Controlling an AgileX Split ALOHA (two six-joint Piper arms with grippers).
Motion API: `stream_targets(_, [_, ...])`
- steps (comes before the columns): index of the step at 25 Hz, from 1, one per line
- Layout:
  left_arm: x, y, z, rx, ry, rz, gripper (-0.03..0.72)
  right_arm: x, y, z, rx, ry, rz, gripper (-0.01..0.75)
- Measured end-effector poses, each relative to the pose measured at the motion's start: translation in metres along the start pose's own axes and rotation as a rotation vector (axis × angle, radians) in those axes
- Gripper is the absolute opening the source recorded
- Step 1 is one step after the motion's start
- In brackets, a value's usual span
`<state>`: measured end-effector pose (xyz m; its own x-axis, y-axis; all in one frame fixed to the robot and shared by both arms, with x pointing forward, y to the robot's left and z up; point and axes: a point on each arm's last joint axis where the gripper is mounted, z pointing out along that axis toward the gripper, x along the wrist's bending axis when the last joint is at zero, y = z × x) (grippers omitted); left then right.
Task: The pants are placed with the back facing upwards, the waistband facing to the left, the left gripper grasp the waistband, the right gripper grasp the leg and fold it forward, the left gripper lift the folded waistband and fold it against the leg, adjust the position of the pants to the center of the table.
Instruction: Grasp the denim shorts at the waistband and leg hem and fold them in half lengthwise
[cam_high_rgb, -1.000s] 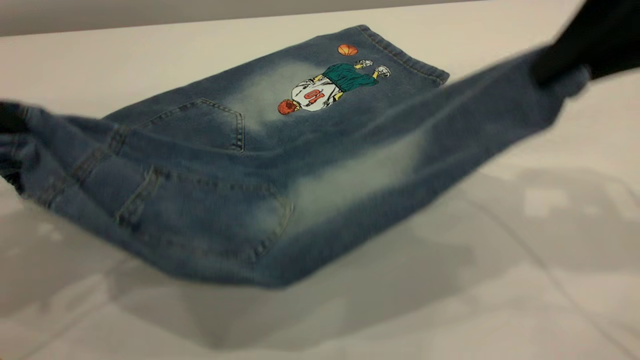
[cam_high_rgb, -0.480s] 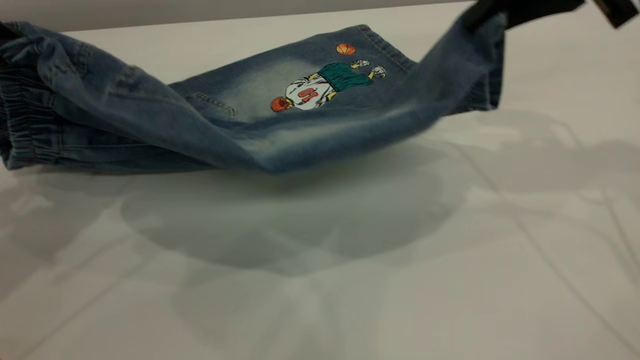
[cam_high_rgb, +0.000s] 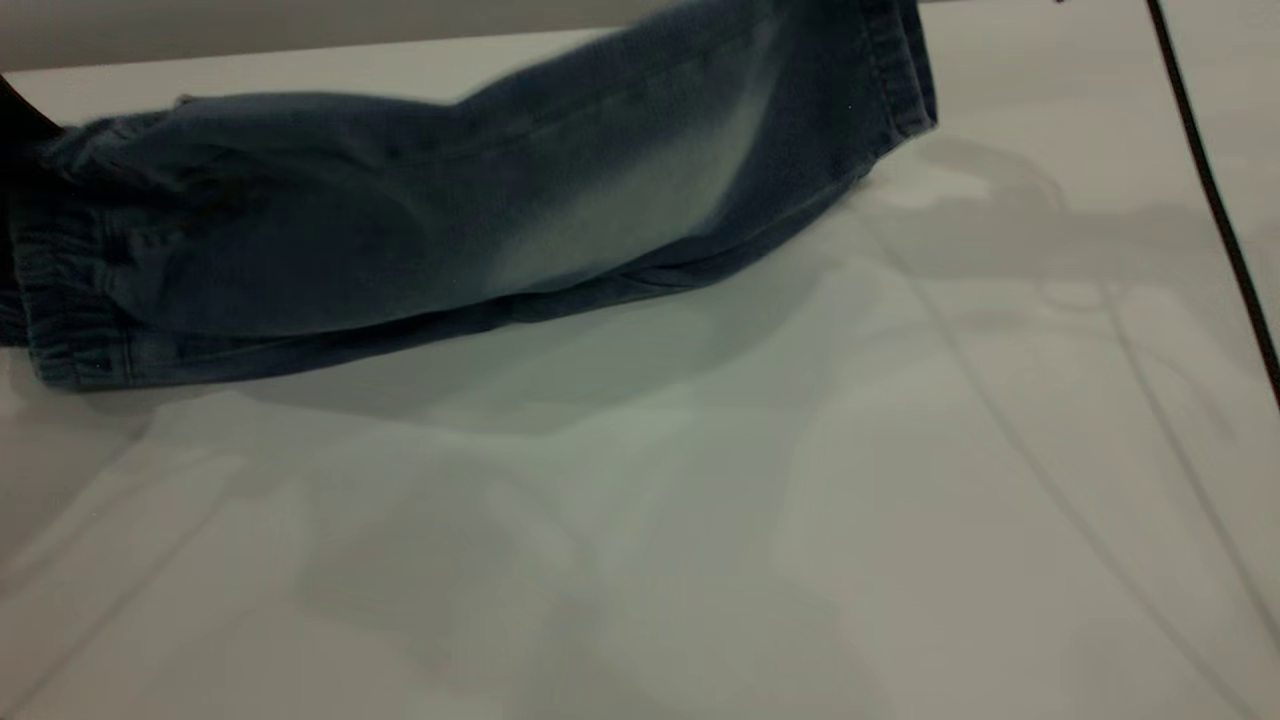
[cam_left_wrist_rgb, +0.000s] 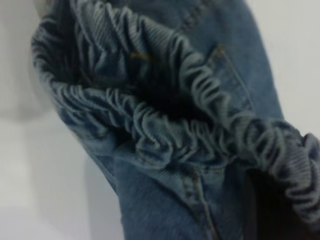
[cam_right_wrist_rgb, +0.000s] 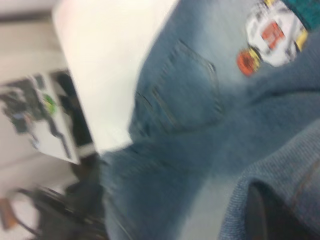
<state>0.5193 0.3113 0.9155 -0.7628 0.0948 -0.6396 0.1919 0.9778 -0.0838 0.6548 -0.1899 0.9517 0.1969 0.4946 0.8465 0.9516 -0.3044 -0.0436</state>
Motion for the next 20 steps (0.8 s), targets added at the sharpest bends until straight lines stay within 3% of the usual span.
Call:
stream_targets(6, [-0.008,0.008,0.02,-0.007,0.006,-0.041,0.125,-0.015,0.023,0.02,-0.074,0.091,0.143,0.022])
stream_targets(10, [-0.024,0.017,0.021,-0.075,-0.02,-0.031,0.125,-0.027,0.036,0.033,-0.112,0.138,0.227,0.022])
stream_targets(20, [-0.024,0.033,0.019,-0.241,0.024,-0.045,0.125,-0.049,0.046,0.048,-0.154,0.135,0.331,0.022])
